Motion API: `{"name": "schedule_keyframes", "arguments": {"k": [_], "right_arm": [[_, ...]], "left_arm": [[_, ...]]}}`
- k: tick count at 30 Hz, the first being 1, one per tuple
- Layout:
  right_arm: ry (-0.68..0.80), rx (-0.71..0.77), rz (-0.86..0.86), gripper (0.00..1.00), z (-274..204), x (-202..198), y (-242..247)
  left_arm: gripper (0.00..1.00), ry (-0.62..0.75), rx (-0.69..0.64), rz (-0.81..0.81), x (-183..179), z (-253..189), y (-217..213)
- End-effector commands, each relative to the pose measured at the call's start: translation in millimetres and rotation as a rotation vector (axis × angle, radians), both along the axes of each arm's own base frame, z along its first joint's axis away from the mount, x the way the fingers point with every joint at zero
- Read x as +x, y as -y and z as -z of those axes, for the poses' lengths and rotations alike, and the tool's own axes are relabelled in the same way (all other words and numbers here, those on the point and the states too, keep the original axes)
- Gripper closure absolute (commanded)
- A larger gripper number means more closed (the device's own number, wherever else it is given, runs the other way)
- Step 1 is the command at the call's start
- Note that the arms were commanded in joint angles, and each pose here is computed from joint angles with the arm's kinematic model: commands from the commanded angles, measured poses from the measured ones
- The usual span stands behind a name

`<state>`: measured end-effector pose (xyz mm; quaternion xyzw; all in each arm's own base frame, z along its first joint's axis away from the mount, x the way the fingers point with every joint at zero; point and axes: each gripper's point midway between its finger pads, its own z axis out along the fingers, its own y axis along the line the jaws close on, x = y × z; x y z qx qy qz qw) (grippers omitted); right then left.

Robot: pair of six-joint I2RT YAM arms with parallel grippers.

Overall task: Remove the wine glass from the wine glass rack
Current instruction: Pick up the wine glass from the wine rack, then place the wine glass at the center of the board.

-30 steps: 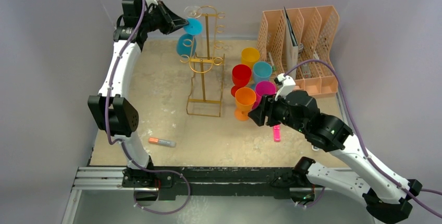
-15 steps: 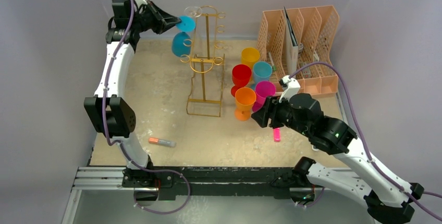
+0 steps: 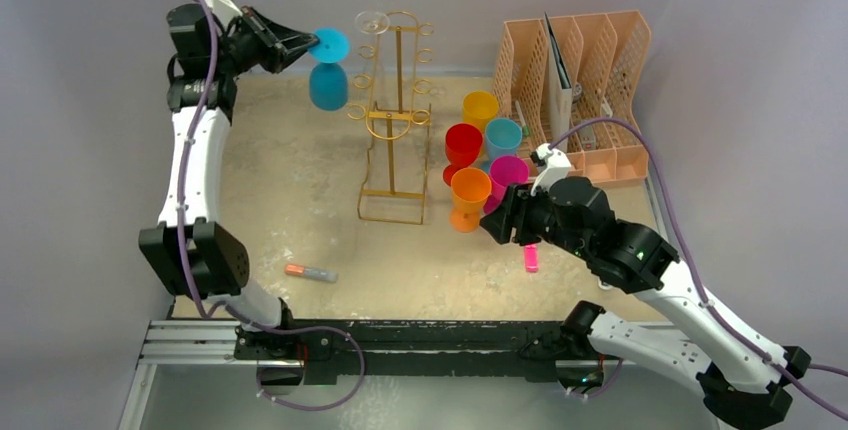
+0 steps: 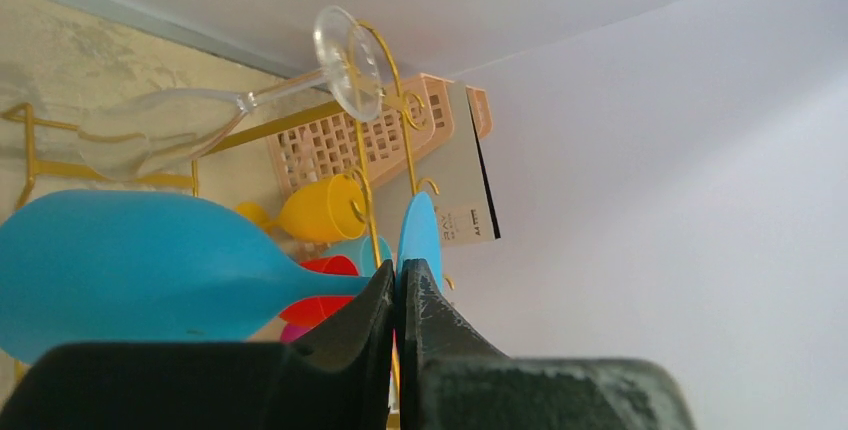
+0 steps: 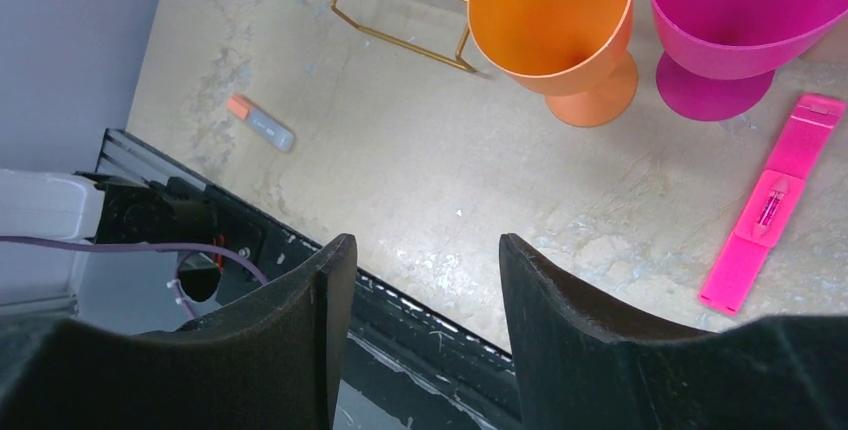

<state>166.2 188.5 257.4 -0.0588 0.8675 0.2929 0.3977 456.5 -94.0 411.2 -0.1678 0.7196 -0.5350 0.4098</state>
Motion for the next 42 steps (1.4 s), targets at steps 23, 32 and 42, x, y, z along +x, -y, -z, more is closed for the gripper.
{"name": "schedule_keyframes", "arguments": {"k": [23, 32, 42], "right_arm": [[-0.078, 0.069, 0.081, 0.38, 2, -1, -1], [-0.096, 0.068, 0.049, 0.32, 2, -10, 0], [-0.119, 0.17, -0.033, 0.27, 0, -17, -22]], "left_arm": [[1.0, -0.14, 0.486, -0.19, -210, 132, -31], [1.0, -0.087, 0.393, 0.162, -252, 146, 21], [1.0, 0.074, 0.293, 0.496, -282, 128, 71]]}}
